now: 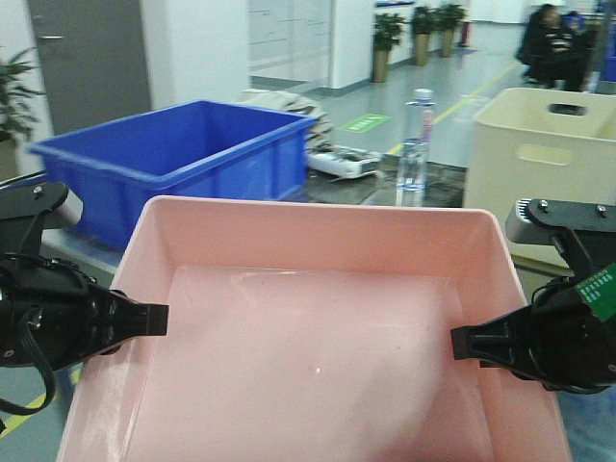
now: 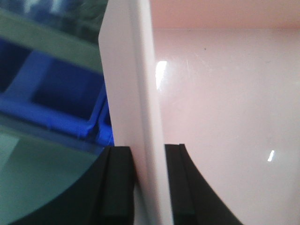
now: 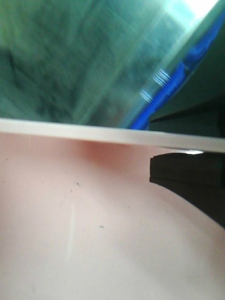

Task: Grab pink bin and stack on right shelf
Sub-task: 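Carry the pink bin with both grippers toward the steel table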

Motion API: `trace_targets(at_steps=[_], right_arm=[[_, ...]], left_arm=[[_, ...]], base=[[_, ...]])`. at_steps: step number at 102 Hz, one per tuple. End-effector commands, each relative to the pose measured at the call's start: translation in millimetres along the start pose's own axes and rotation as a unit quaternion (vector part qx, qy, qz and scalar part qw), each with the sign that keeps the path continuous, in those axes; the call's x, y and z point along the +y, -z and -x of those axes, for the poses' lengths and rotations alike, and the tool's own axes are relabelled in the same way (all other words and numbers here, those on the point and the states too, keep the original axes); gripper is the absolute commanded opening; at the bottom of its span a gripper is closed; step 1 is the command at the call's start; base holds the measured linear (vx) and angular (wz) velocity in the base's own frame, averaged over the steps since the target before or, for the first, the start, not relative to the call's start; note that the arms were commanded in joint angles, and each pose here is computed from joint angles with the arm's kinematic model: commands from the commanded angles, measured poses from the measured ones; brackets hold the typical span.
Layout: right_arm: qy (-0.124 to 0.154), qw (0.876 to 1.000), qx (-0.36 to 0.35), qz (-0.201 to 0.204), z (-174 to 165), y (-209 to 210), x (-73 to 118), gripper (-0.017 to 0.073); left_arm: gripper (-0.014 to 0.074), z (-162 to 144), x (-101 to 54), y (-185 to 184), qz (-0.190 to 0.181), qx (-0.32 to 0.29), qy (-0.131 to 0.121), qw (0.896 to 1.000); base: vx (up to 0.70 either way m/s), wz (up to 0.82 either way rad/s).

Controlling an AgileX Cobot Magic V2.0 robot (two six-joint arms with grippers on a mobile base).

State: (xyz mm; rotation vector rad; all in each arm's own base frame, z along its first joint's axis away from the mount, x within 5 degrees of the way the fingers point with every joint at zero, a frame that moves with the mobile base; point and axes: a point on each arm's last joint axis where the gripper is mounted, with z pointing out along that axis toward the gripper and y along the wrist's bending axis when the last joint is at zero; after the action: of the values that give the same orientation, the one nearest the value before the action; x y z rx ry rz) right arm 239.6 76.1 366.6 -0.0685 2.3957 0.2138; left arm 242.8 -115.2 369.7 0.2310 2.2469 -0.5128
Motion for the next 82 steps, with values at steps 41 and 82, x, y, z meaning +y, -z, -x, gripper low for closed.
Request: trace_targets(at_steps=[41,82], right_arm=[[0.026,0.998,-0.062,-0.013,13.7,17.9,-4.6,-0.0008],[0.026,0.998,-0.062,-0.013,13.6,17.9,-4.6,-0.0008]], left_arm=[[-0.0001,19.0,-5.0,20.5,-0.008,-0.079,-0.014,0.997],[-0.0001,19.0,-4.9,19.8,-0.008,-0.079,-0.014,0.997]], base=[[0.35,-0.6],[0.25,-0.61]])
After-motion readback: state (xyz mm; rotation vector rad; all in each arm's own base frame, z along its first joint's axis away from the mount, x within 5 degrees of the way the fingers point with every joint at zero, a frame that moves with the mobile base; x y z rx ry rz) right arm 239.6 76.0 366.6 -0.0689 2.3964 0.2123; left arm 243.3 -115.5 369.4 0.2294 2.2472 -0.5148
